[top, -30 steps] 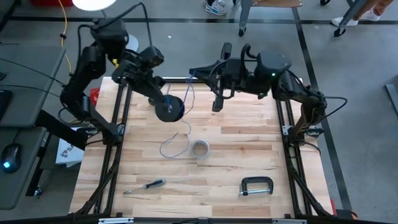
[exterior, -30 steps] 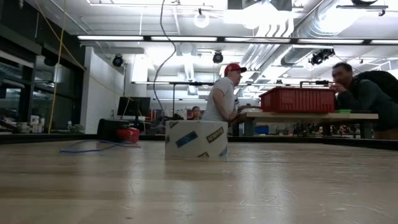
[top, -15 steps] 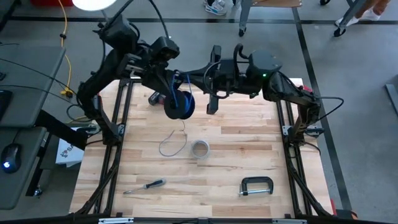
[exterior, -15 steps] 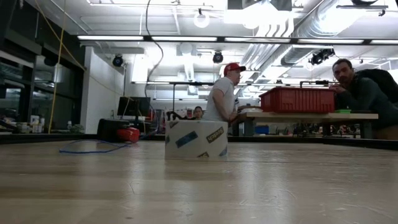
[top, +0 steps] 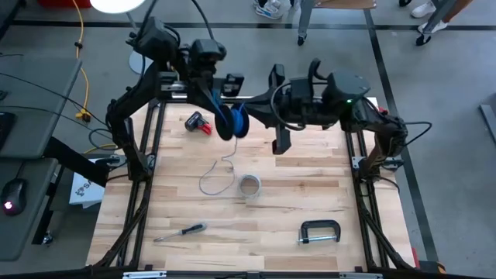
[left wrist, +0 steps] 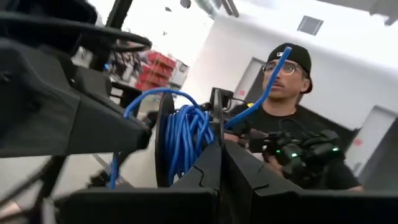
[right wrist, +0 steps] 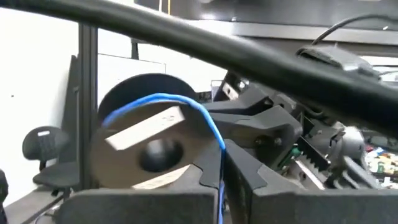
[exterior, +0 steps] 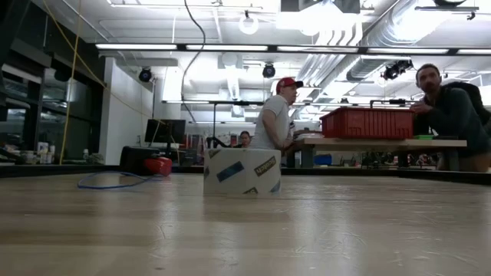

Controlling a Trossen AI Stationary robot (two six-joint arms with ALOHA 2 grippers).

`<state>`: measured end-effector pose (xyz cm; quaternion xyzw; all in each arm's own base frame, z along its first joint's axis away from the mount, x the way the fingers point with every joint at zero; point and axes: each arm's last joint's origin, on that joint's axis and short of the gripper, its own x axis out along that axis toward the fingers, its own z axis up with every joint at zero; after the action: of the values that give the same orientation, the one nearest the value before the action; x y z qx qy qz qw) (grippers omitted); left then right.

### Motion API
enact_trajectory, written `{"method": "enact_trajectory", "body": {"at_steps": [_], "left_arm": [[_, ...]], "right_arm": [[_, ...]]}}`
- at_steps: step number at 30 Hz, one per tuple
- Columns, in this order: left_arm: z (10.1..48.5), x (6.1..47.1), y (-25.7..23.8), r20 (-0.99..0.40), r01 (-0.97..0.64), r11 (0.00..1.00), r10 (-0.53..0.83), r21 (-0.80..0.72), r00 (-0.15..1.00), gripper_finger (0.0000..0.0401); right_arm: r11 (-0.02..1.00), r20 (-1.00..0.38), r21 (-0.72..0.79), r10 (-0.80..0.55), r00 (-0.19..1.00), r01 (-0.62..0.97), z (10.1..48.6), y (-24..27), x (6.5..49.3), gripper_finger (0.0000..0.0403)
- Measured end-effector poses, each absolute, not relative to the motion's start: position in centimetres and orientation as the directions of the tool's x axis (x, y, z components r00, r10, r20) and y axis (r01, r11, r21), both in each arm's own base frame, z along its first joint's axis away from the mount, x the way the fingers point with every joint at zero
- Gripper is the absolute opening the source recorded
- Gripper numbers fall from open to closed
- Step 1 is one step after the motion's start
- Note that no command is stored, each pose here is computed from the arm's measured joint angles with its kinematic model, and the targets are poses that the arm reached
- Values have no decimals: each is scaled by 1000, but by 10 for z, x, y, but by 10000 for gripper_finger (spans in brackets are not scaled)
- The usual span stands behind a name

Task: Coil cords
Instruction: Coil the blue wire on the spool

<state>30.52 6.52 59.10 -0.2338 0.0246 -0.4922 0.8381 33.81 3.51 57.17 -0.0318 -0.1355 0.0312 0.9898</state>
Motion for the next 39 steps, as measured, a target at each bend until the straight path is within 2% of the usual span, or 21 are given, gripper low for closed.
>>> {"method": "enact_trajectory", "body": {"at_steps": [5,10,13,16,22,28,39], "left_arm": [[591,307,69,208,822,431,-824,-373,527,0],[587,316,58,207,823,382,-843,-420,497,0],[586,319,56,204,816,369,-845,-445,494,0],[588,317,56,222,835,398,-837,-379,500,0],[595,312,56,290,860,468,-810,-203,509,0],[596,311,57,297,858,497,-806,-131,512,0],[613,277,85,345,760,648,-724,45,597,0]], "right_arm": [[999,273,-41,42,961,-33,573,33,337,0],[1000,276,18,14,961,-20,571,21,343,0],[996,269,53,59,961,-75,570,19,344,0],[988,259,81,110,960,-135,568,20,346,0],[978,211,143,121,970,-153,555,24,361,0],[980,209,150,100,973,-133,554,26,362,0],[977,179,178,88,980,-121,551,24,363,0]]}}
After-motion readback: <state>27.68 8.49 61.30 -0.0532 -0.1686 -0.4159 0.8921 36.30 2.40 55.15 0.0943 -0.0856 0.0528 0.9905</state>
